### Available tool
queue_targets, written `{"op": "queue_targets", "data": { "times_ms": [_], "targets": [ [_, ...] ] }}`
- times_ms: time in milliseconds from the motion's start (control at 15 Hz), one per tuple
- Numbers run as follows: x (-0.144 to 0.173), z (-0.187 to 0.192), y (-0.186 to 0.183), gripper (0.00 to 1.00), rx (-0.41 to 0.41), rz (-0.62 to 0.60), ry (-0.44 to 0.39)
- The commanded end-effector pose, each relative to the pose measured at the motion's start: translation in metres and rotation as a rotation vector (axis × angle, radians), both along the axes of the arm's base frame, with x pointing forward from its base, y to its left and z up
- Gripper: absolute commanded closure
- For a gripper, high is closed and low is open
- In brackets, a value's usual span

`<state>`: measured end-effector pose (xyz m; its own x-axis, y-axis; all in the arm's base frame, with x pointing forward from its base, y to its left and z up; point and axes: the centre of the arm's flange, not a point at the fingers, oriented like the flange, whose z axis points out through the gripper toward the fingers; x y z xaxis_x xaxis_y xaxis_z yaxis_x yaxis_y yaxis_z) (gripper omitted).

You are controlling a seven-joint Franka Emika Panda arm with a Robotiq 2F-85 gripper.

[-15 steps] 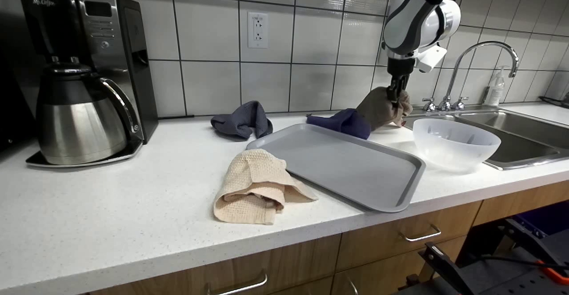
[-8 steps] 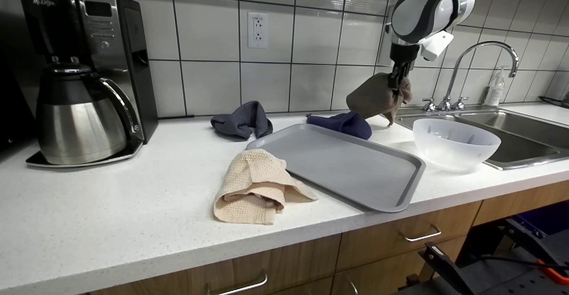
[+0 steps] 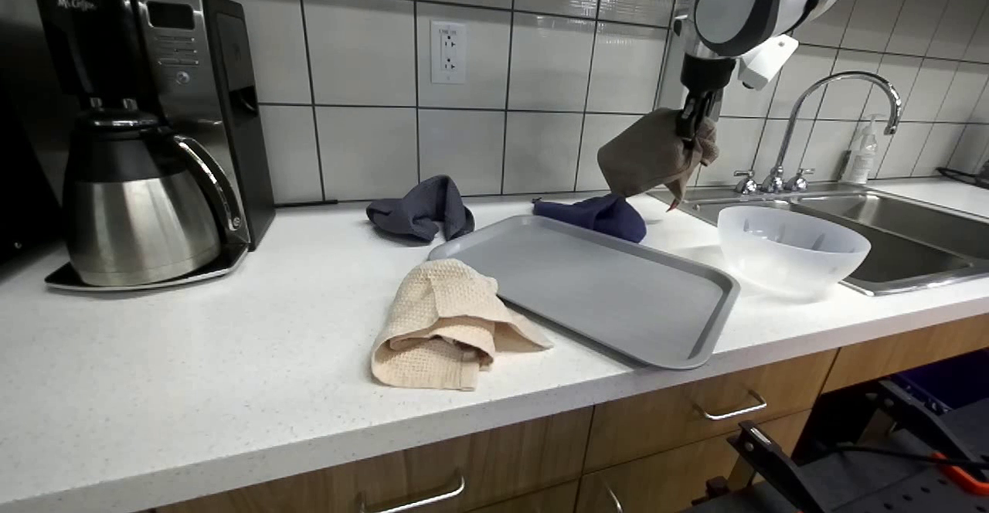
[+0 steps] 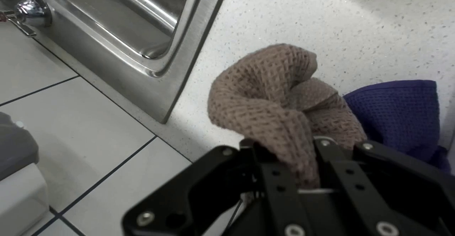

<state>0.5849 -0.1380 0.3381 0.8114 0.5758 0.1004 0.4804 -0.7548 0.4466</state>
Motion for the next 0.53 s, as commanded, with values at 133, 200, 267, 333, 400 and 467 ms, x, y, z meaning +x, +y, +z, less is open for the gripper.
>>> {"op": "queue_targets", "data": {
  "times_ms": [133, 200, 267, 333, 400, 467],
  "targets": [
    [-0.034, 0.014, 0.030, 0.96, -0.023, 0.033, -0.011],
    [-0.037, 0.015, 0.034, 0.96, -0.025, 0.047, -0.010],
    [-0.041, 0.017, 0.041, 0.96, -0.029, 0.061, -0.009],
    [-0.045, 0.018, 0.046, 0.96, -0.033, 0.074, -0.009],
    [-0.048, 0.019, 0.052, 0.96, -0.041, 0.082, -0.012],
    [-0.052, 0.021, 0.058, 0.96, -0.046, 0.097, -0.009]
  ]
}}
